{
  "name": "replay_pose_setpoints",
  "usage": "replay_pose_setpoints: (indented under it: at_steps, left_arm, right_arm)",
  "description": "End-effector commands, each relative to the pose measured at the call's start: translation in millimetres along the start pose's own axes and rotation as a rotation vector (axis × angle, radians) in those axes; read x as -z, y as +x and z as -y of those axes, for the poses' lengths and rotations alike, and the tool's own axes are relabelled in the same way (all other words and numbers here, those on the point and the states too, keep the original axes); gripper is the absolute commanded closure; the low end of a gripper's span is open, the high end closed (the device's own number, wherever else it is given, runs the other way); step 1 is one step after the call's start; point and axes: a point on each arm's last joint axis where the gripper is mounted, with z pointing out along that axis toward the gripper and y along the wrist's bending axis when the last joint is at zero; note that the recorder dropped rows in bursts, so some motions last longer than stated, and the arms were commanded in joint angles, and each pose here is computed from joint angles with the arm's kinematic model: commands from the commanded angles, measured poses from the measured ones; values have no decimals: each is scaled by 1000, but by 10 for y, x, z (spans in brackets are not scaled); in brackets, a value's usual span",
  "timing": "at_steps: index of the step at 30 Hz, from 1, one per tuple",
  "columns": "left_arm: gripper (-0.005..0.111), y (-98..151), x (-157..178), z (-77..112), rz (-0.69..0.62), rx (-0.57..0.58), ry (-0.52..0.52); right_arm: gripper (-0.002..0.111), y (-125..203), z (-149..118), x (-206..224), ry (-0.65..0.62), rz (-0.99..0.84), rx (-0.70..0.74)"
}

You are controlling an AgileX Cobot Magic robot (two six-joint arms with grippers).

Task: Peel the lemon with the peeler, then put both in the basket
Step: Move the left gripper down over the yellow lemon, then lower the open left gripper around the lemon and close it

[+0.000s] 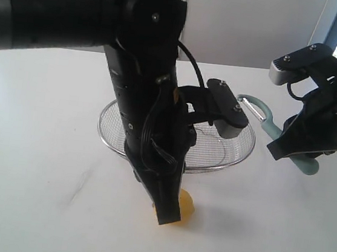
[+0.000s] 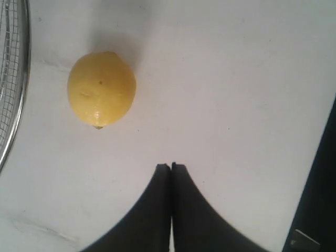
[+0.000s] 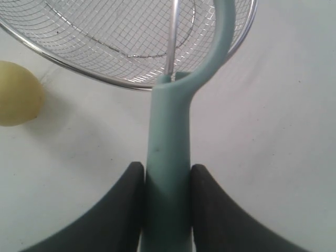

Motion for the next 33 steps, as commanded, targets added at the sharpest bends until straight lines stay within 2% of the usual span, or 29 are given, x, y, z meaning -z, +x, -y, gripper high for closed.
replay_pose_setpoints:
  at_steps: [1,7,12,14,16,19,20,21,22,24,33]
  left_arm:
    - [107,-25,-44,6,-9,-6,2]
    - [107,-71,-66,-29,36,-18,-31]
    - [107,-68,-66,-28,30,-200,-32]
    - [106,-68,-66,-28,29,-222,-32]
    - [99,-81,-78,-35,38,-228,-38]
    - [81,-100,-137,-51,34,-228,-36]
    - [62,-114,-229,-70,16,-226,-27]
    - [52,-119,-272,-77,7,-225,-21]
    - [36,-134,-390,-99,-15,-223,-9]
    - [29,-152,-507,-123,-30,-220,-2]
    - [29,-194,-859,-191,-67,-212,13]
  right_arm:
    - [108,-3,20,3,8,16,-6]
    - [108,-3,20,3,8,16,-6]
    - [108,-3,20,3,8,16,-6]
    - [108,-3,20,3,8,16,-6]
    - [108,-3,20,3,8,16,-6]
    - [108,-3,20,3,8,16,-6]
    - [108,-3,20,3,8,16,-6]
    - [108,-3,20,3,8,16,-6]
    - [108,-3,20,3,8,16,-6]
    - [108,-3,20,3,8,16,-6]
    - [108,-3,20,3,8,16,-6]
